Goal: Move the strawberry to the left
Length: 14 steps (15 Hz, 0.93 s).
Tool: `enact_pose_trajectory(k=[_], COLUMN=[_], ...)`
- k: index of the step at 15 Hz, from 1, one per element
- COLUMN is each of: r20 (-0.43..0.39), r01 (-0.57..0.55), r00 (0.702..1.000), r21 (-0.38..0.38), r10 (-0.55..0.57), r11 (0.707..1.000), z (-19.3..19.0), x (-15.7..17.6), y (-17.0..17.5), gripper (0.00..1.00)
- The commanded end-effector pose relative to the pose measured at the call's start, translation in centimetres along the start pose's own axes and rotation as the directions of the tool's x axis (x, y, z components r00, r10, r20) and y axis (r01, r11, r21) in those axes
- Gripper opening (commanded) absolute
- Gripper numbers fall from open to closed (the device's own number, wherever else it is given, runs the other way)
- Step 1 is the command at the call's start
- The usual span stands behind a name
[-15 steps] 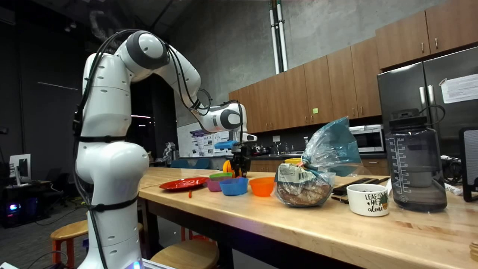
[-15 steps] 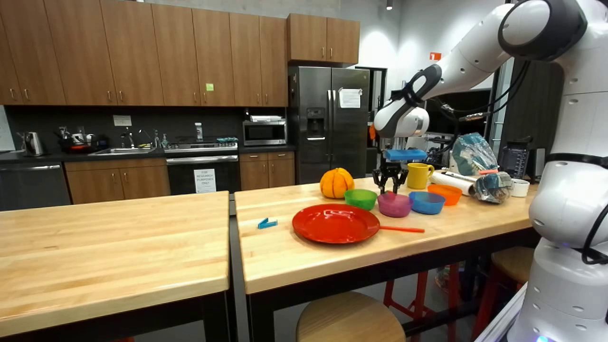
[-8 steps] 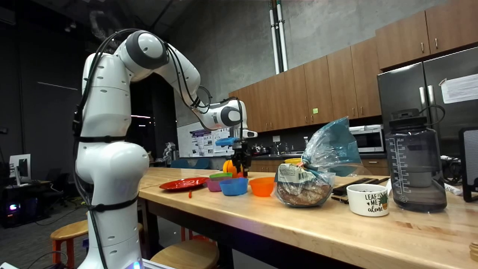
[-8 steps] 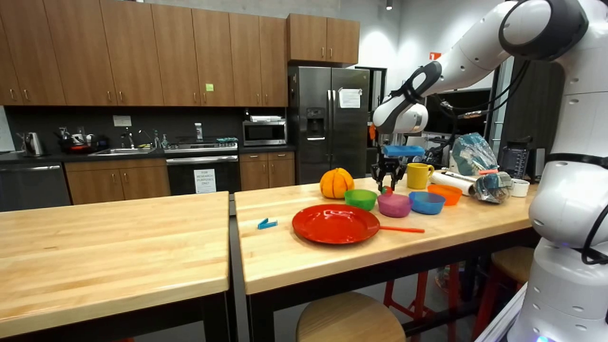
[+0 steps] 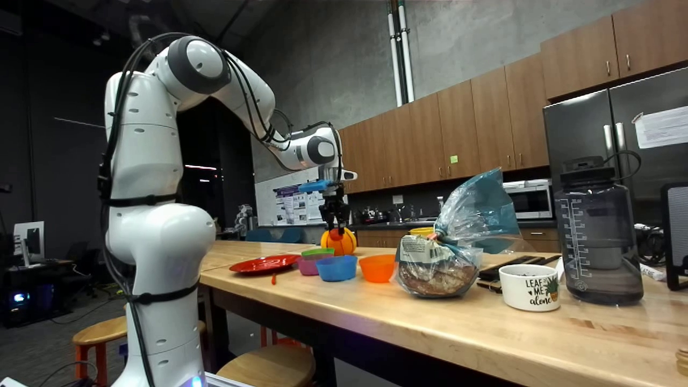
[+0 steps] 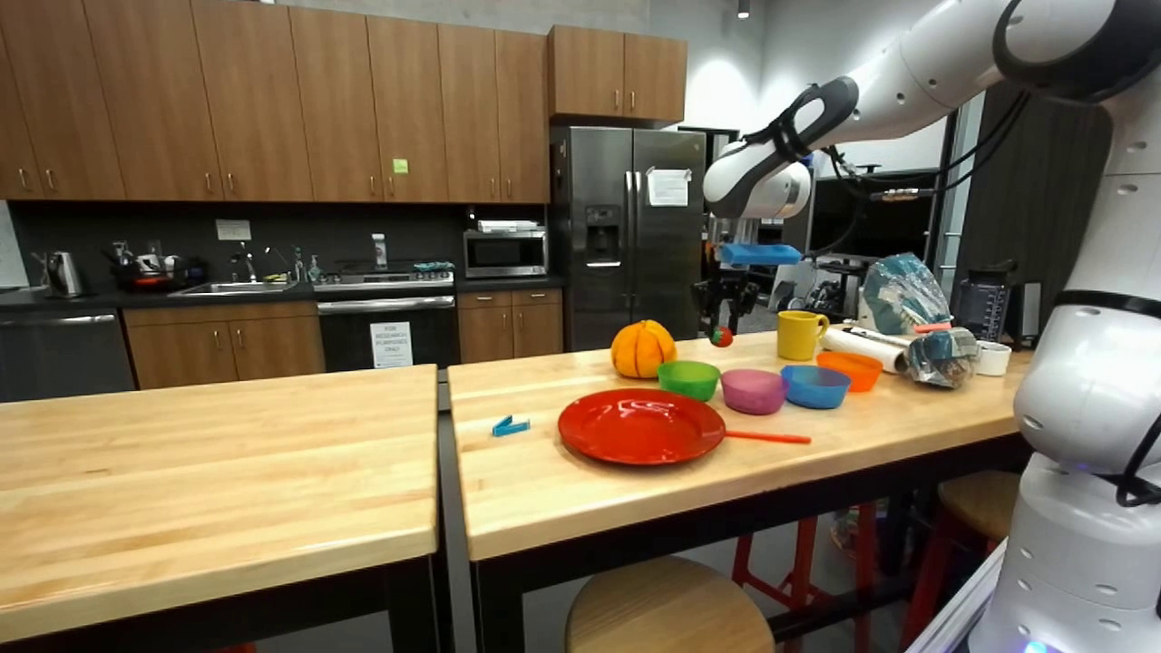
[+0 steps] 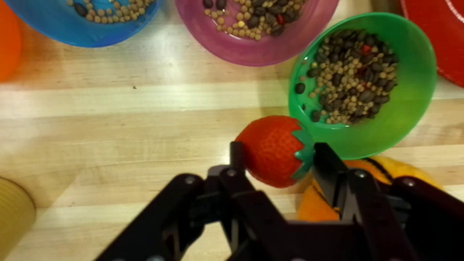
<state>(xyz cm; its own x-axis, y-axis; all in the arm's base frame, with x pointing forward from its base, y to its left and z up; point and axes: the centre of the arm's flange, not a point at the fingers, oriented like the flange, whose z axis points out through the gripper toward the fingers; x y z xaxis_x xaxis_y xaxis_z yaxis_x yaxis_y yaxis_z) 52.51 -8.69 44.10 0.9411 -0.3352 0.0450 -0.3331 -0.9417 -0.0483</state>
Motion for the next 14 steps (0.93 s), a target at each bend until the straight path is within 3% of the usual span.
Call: enact_pose_trajectory(k=[1, 7, 14], r20=[-0.003, -0.039, 0.007], r01=[0.118, 0.311, 0.540], r00=[0.993, 0.950, 0.841], r21=[0.021, 0.020, 0.026], r10=[-0.118, -0.310, -0.540], r11=[0.993, 0.950, 0.841], z=[-3.1, -3.7, -2.6], x=[-1.5, -1.5, -0.3], y=[-2.6, -7.6, -11.3], gripper=[0.25, 0.25, 0.25])
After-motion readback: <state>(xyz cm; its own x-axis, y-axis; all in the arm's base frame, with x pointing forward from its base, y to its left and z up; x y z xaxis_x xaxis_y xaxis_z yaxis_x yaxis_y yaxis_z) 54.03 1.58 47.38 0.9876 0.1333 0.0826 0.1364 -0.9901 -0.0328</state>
